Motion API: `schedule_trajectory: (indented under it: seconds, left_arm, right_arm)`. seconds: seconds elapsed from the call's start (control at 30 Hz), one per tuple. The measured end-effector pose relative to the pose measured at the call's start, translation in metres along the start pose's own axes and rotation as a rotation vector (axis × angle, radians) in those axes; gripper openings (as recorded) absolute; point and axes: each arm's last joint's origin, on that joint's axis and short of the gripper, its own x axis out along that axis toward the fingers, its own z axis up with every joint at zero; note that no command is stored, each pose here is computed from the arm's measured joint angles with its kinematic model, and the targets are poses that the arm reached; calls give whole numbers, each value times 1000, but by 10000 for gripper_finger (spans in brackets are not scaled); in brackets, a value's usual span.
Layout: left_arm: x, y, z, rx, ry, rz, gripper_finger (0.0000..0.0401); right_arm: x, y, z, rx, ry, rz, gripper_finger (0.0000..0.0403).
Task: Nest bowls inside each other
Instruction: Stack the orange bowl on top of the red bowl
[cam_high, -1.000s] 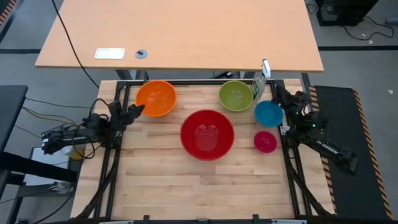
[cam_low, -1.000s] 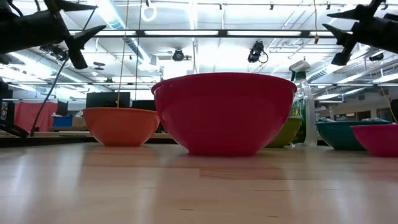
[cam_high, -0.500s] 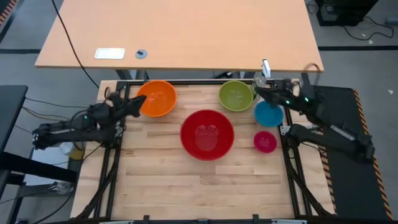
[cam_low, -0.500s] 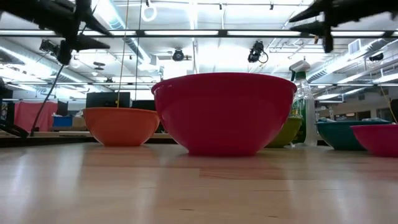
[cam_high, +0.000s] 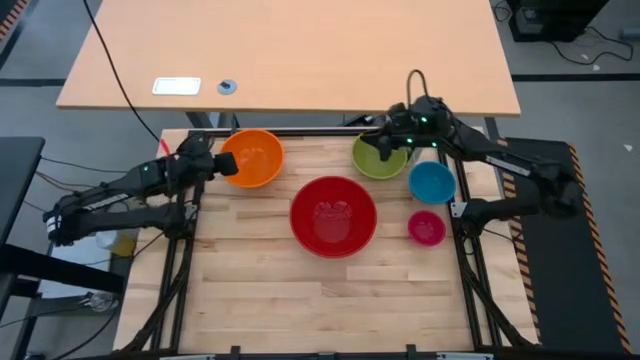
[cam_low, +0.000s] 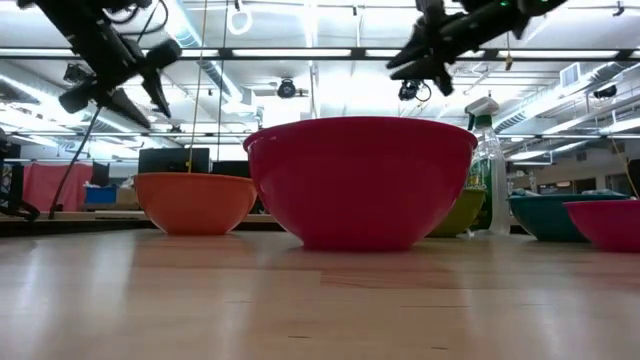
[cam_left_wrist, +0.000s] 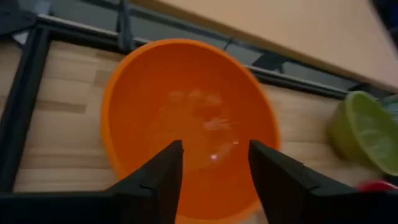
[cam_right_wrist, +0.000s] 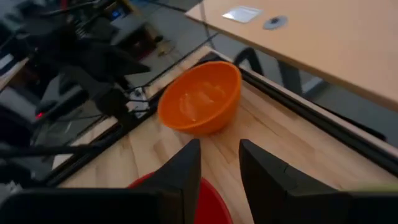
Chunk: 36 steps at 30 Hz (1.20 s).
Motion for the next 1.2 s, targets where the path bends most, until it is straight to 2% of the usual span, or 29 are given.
schedule_trajectory:
  seconds: [0.1,0.27,0.4,0.5,0.73,0.93,1.07,1.2]
  left_arm:
    - [10,3,4,15,28,62,225]
    - [27,14,10,17,68,231,273]
    - [43,22,17,49,132,299,280]
    - [54,28,23,66,189,331,281]
    - [87,45,41,82,308,312,261]
    - [111,62,44,95,425,341,232]
    - [112,60,41,127,448,345,194]
    - [112,59,40,139,485,292,135]
  right_arm:
    - [10,1,7,-40,23,1,150]
    - [20,-1,12,-44,67,-23,232]
    - [24,-2,9,-37,98,-28,292]
    - [24,1,7,-40,107,-30,315]
    - [22,7,8,-79,91,-34,310]
    - [23,11,6,-88,89,-45,293]
    - [24,13,5,-93,87,-54,282]
    - [24,14,4,-95,89,-51,272]
